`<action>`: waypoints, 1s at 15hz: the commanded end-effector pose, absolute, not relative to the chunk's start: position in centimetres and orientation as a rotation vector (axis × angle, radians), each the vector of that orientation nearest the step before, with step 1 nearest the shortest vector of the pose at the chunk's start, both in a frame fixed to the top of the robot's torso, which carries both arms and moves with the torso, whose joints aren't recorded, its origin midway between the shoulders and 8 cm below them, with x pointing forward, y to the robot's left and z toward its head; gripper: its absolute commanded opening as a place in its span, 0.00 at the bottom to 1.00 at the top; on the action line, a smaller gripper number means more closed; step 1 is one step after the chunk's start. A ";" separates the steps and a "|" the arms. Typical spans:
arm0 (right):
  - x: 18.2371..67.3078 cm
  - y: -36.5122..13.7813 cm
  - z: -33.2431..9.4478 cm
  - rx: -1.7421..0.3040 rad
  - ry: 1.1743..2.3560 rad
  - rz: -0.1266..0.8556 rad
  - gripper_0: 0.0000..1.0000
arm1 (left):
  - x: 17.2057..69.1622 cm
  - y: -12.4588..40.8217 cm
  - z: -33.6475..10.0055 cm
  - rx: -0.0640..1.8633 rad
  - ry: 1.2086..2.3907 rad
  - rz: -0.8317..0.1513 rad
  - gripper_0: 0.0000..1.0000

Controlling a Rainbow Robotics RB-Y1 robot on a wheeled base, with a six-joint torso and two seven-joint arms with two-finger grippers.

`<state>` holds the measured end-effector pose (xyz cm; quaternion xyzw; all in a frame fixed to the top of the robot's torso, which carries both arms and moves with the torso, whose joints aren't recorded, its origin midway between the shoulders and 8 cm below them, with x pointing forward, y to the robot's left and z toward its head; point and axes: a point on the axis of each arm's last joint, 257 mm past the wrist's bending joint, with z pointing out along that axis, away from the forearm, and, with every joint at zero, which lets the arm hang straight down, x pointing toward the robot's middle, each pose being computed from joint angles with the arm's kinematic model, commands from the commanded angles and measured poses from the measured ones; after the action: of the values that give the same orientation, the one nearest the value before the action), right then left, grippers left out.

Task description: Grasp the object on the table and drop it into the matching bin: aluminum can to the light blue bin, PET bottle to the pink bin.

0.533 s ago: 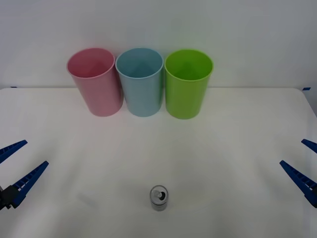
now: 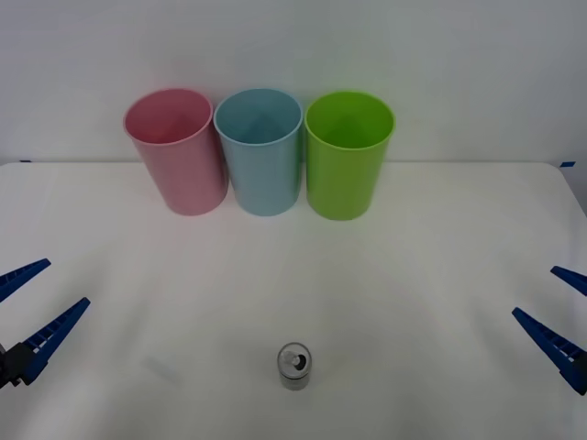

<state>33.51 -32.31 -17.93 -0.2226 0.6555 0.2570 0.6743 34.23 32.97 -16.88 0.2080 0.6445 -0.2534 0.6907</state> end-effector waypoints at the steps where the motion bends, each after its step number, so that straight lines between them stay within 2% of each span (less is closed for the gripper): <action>1: 32.9 -31.6 -18.5 -0.555 1.495 0.596 1.00 | 34.2 33.0 -16.9 0.465 1.441 -0.567 1.00; 10: 31.6 -25.3 -22.1 -0.692 1.527 0.737 1.00 | 34.2 33.0 -16.9 0.465 1.441 -0.567 1.00; 15: 31.1 -21.7 -24.2 -0.798 1.537 0.783 1.00 | 34.2 33.0 -16.9 0.465 1.441 -0.567 1.00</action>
<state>31.25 -22.25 -23.83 -0.3350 0.6585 0.3328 0.5860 34.23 32.97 -16.89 0.2080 0.6445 -0.2534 0.6907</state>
